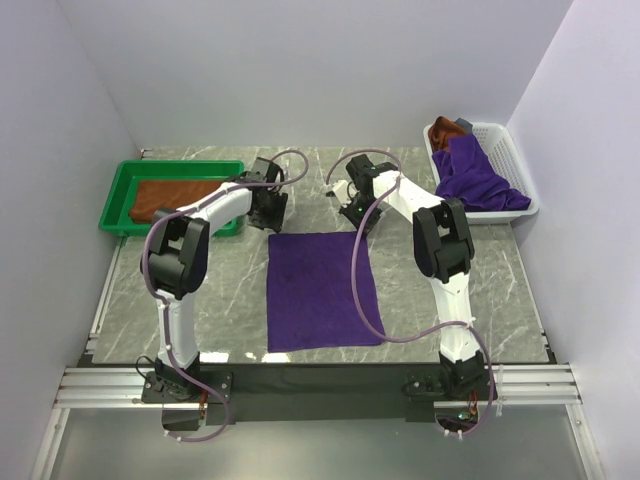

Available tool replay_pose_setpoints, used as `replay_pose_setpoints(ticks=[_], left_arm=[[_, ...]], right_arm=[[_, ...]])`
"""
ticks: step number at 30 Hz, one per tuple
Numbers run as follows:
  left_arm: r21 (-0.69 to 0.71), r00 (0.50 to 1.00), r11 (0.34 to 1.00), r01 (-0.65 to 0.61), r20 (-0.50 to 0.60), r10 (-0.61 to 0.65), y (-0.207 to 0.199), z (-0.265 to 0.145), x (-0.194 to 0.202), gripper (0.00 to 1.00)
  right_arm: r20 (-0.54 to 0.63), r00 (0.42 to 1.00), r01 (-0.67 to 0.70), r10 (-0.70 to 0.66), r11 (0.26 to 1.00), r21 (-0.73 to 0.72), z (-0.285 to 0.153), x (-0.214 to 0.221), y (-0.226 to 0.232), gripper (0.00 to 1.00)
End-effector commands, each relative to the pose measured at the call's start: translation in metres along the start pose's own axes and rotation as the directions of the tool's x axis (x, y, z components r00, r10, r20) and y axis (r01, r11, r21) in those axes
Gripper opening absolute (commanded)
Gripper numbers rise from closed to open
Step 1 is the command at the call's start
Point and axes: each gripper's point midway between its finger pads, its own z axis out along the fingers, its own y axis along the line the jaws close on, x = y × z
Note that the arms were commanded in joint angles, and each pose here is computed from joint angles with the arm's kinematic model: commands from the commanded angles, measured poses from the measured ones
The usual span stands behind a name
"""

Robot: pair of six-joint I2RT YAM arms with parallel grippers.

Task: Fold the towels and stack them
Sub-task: Fold the towel

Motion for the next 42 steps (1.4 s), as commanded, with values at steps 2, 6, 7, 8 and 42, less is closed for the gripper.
replay_pose_setpoints(ticks=[2, 6, 7, 8, 42], left_arm=[[0.026, 1.0, 0.999, -0.031, -0.005, 0.031, -0.003, -0.005, -0.002, 0.52], [0.041, 0.999, 0.999, -0.034, -0.008, 0.035, -0.003, -0.006, 0.006, 0.52], [0.045, 0.999, 0.998, -0.035, -0.004, 0.035, -0.003, -0.006, 0.005, 0.52], [0.052, 0.999, 0.998, -0.033, -0.006, 0.034, -0.003, -0.006, 0.006, 0.52], [-0.04, 0.979, 0.999, -0.004, -0.202, -0.004, 0.016, 0.051, 0.073, 0.01]], right_arm=[[-0.042, 0.999, 0.002, -0.004, 0.999, -0.034, 0.016, 0.014, 0.01, 0.0], [-0.039, 0.999, -0.002, 0.001, 0.999, -0.035, 0.017, 0.015, 0.009, 0.0], [-0.037, 0.999, 0.0, -0.001, 0.999, -0.035, 0.017, 0.014, 0.01, 0.0], [-0.036, 0.999, 0.0, -0.001, 0.999, -0.034, 0.017, 0.014, 0.01, 0.0], [-0.022, 1.0, -0.011, 0.011, 1.0, -0.012, 0.015, 0.012, 0.007, 0.0]])
